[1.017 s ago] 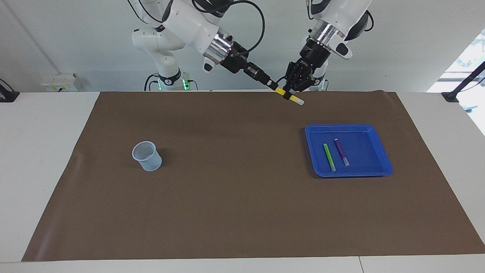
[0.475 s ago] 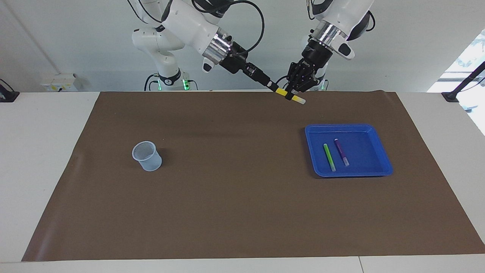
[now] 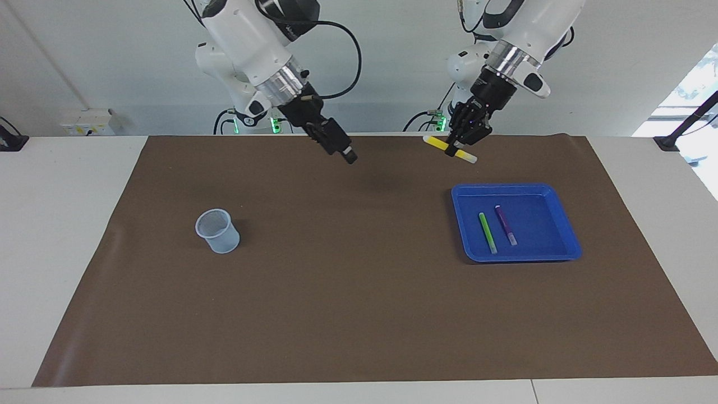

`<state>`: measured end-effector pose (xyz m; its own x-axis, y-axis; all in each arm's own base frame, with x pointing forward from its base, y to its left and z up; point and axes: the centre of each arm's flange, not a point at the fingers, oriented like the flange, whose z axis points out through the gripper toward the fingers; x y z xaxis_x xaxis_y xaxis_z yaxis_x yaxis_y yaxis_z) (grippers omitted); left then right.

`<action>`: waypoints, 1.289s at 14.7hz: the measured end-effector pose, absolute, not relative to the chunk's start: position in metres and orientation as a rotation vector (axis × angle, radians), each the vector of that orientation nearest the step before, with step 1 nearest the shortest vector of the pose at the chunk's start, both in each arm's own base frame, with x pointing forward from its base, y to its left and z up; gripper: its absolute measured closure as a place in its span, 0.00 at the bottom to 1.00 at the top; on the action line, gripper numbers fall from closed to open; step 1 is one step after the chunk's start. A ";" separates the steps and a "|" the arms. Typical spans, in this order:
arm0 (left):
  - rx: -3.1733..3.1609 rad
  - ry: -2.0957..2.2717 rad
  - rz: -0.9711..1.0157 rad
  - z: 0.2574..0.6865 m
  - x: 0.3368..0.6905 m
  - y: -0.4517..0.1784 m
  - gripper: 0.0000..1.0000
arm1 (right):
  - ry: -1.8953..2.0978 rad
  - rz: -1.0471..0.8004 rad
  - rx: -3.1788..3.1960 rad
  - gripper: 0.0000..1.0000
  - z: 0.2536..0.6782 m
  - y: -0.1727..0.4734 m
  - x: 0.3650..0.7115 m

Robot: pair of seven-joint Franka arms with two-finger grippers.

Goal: Right arm passes pens to left for tray arrangement
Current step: 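Place the yellow pen in the tray while the right gripper withdraws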

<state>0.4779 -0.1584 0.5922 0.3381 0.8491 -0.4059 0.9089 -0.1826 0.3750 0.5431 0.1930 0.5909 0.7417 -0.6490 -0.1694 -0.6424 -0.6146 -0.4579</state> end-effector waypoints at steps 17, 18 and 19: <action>3.107 0.141 -0.190 0.340 0.543 0.034 0.81 | 0.221 -0.036 -3.194 0.00 0.613 -0.065 0.539; 3.124 0.108 -0.196 0.336 0.544 0.037 0.81 | 0.215 -0.021 -3.194 0.00 0.614 -0.063 0.538; 3.146 0.071 -0.203 0.332 0.544 0.040 0.81 | 0.206 -0.004 -3.191 0.00 0.614 -0.059 0.538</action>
